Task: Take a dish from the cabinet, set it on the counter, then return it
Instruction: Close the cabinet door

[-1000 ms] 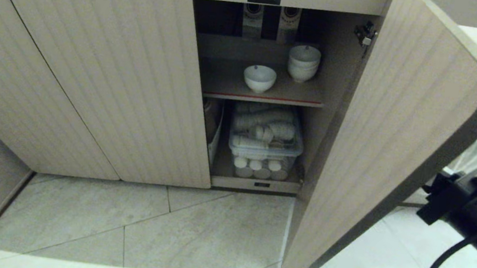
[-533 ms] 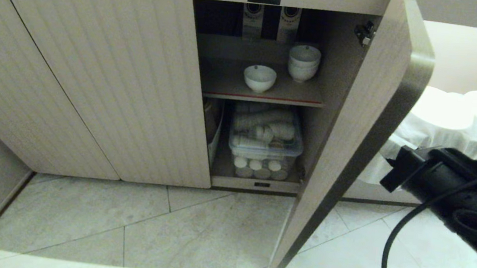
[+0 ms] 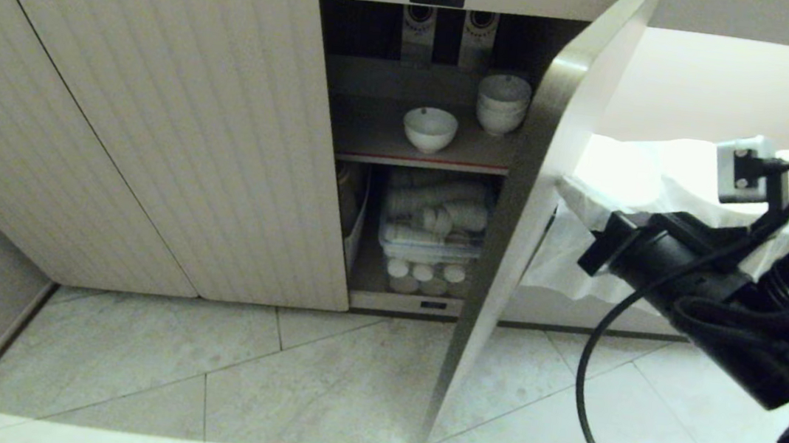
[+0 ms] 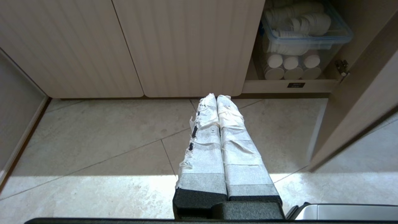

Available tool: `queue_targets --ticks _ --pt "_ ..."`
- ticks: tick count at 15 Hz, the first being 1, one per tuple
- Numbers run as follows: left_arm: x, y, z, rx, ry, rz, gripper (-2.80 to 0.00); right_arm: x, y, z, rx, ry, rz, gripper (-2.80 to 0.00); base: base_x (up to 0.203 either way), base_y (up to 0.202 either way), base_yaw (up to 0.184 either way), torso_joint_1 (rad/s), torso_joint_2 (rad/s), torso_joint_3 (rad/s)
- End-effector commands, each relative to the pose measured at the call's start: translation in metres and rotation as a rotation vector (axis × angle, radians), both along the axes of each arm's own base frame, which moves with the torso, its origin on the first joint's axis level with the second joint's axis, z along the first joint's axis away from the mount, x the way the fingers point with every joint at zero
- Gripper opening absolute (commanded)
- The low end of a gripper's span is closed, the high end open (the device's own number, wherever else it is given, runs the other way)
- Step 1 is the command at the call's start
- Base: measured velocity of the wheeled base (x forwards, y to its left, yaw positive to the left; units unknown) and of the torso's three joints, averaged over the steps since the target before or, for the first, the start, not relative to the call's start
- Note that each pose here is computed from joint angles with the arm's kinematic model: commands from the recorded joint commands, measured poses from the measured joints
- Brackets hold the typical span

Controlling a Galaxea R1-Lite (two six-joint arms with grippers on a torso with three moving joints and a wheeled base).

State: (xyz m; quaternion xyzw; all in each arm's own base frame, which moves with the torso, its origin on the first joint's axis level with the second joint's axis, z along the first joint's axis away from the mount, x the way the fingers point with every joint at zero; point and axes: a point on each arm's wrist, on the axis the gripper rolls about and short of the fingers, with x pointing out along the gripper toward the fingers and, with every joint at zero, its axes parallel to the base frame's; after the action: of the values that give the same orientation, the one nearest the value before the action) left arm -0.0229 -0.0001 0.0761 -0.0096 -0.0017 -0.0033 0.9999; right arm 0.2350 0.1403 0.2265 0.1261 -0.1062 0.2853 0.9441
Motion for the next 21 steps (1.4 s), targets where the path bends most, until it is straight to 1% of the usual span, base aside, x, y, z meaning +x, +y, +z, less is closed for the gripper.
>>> queue_targets --ticks 1,9,11,13,17,21 --pt "0.0 0.0 0.0 -0.001 0.0 0.001 -2.8 0.016 0.01 -0.003 0.0 0.003 0.0 -2.8 0.0 0.0 0.0 0.0 0.0 0.0" --pt "0.0 0.0 0.0 -0.001 0.0 0.0 -2.8 0.061 0.036 0.008 0.037 -0.06 -0.002 -2.8 0.0 0.0 0.0 0.0 0.0 0.0" --pt "0.0 0.0 0.0 -0.001 0.0 0.0 -2.8 0.073 0.043 0.006 0.041 -0.066 -0.006 -2.8 0.0 0.0 0.0 0.0 0.0 0.0" --pt "0.0 0.0 0.0 -0.001 0.0 0.001 -2.8 0.083 0.048 0.005 0.048 -0.077 -0.024 -2.8 0.0 0.0 0.0 0.0 0.0 0.0" --pt "0.0 0.0 0.0 -0.001 0.0 0.0 -2.8 0.104 0.059 0.009 0.094 -0.105 -0.092 -2.8 0.0 0.0 0.0 0.0 0.0 0.0" --pt "0.0 0.0 0.0 -0.001 0.0 0.0 -2.8 0.12 0.066 0.009 0.109 -0.129 -0.102 -2.8 0.0 0.0 0.0 0.0 0.0 0.0"
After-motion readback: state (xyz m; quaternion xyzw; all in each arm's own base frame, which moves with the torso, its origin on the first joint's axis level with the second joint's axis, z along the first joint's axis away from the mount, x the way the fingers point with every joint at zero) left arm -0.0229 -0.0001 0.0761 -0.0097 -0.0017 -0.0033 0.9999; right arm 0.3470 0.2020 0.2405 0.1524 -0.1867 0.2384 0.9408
